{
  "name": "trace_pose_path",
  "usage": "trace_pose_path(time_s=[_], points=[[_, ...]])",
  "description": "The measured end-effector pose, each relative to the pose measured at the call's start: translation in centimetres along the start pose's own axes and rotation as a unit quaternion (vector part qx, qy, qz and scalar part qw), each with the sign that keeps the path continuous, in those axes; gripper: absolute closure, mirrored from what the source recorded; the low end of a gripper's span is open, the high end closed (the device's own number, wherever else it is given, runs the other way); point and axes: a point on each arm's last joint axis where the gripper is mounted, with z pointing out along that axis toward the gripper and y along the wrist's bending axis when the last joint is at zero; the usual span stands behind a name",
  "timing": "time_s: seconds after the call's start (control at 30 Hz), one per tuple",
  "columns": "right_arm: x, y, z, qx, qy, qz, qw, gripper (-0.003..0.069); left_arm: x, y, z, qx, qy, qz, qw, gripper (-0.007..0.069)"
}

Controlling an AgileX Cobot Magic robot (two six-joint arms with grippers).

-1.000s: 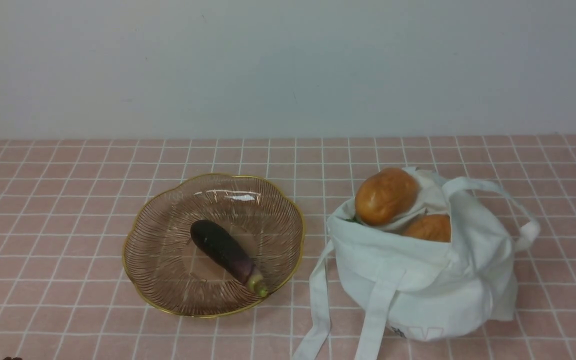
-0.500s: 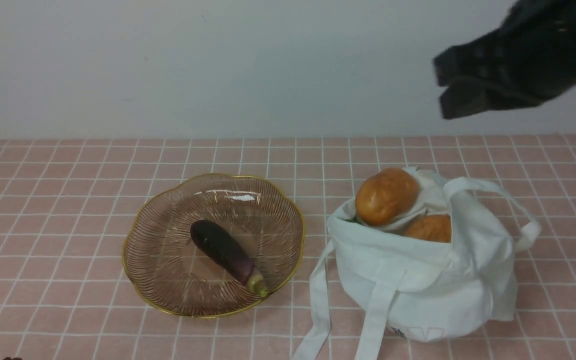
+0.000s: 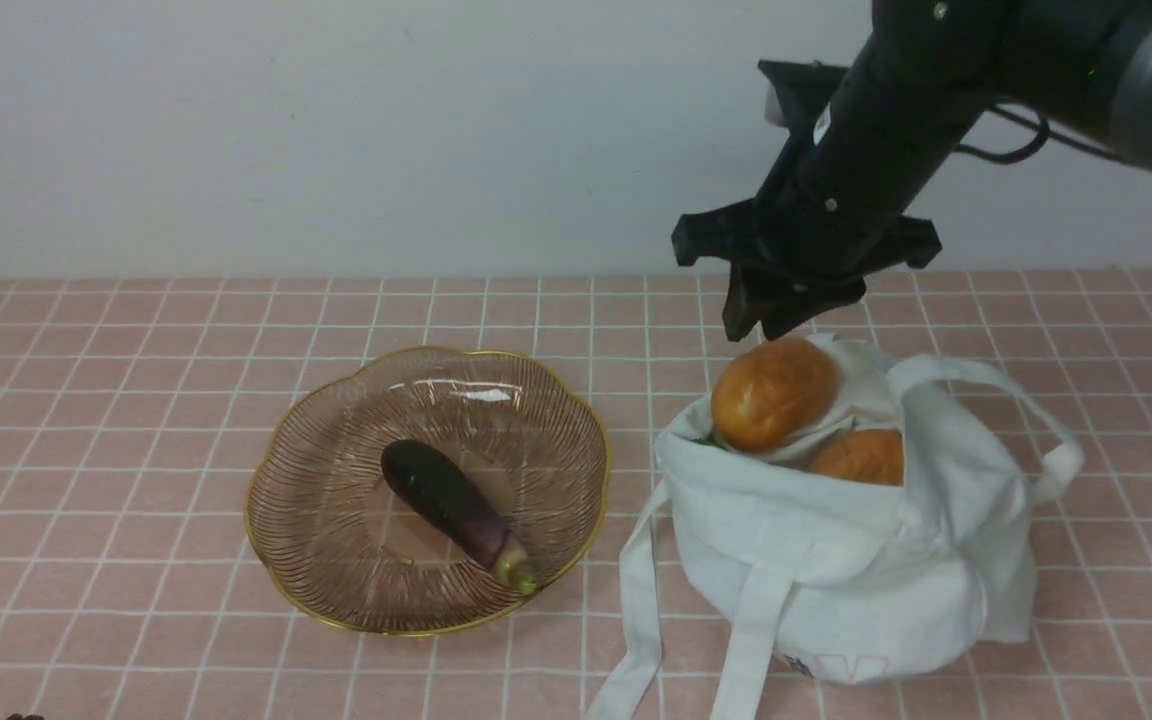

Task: Take vegetables from bag on pink coffee tablecloth place on plate.
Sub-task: 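Reach into the bag and grasp the item inside with the right gripper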

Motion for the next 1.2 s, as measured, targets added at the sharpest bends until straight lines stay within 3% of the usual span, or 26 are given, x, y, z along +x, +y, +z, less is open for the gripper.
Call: trace_pose_path(time_s=[0.17, 0.27, 0.33, 0.7, 0.97, 1.2], points=[[-0.8, -2.4, 0.8, 0.015, 0.004, 0.039, 0.999, 0.0149, 0.0, 0.0, 0.0, 0.000, 0.000, 0.000, 1.000, 0.0631], [-1.1, -2.9, 0.7, 0.028, -0.002, 0.041, 0.999, 0.0033, 0.0, 0.0, 0.0, 0.000, 0.000, 0.000, 1.000, 0.0631], [-1.1, -2.9, 0.9, 0.028, 0.000, 0.046, 0.999, -0.0006, 0.0, 0.0, 0.0, 0.000, 0.000, 0.000, 1.000, 0.0631], [-0.9, -2.6, 3.5, 0.011, 0.032, 0.101, 0.994, -0.0031, 0.0, 0.0, 0.0, 0.000, 0.000, 0.000, 1.000, 0.0631], [-1.6, -4.7, 3.1, 0.001, 0.029, 0.198, 0.980, -0.0022, 0.0, 0.0, 0.0, 0.000, 0.000, 0.000, 1.000, 0.0631], [-1.6, -5.1, 4.5, -0.004, 0.045, 0.231, 0.972, -0.0013, 0.0, 0.0, 0.0, 0.000, 0.000, 0.000, 1.000, 0.0631]])
